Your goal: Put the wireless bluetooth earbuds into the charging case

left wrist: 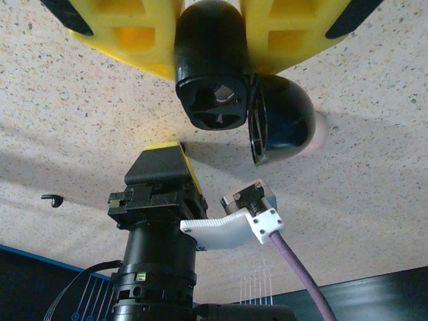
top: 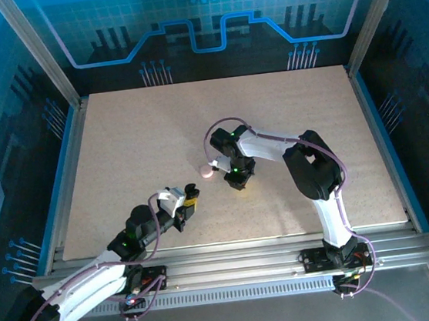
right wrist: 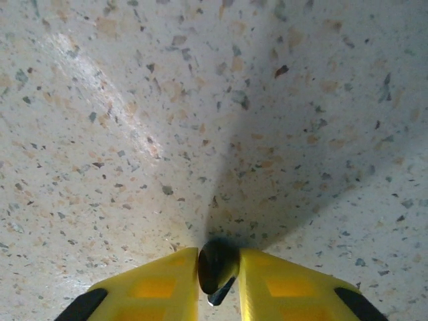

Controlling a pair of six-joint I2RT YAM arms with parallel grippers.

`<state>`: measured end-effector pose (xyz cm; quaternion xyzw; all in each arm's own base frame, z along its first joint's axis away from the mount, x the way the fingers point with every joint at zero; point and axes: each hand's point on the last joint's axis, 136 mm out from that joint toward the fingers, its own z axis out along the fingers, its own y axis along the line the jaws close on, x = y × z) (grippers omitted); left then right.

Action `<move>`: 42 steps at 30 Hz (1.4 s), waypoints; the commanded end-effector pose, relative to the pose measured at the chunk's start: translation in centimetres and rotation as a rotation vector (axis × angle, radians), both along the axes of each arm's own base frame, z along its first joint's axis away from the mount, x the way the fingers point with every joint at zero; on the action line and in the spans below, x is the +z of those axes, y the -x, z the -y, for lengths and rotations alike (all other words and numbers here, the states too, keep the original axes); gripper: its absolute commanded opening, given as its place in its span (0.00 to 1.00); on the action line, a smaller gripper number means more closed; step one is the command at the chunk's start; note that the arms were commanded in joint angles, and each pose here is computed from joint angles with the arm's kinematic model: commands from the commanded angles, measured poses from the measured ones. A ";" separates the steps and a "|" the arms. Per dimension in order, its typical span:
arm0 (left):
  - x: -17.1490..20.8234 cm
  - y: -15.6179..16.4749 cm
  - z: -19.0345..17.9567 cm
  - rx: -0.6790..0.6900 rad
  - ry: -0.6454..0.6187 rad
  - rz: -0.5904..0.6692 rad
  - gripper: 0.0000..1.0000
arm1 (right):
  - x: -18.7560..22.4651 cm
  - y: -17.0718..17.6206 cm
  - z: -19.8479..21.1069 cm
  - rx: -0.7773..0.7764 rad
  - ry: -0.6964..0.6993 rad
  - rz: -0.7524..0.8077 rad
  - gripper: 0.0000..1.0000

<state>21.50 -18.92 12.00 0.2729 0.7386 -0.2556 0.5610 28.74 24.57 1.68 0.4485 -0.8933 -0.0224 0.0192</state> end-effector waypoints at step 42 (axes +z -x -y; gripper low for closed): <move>5.2 -3.8 9.1 -0.240 0.139 0.083 0.16 | 19.9 3.8 -0.3 -0.199 -1.041 0.647 0.18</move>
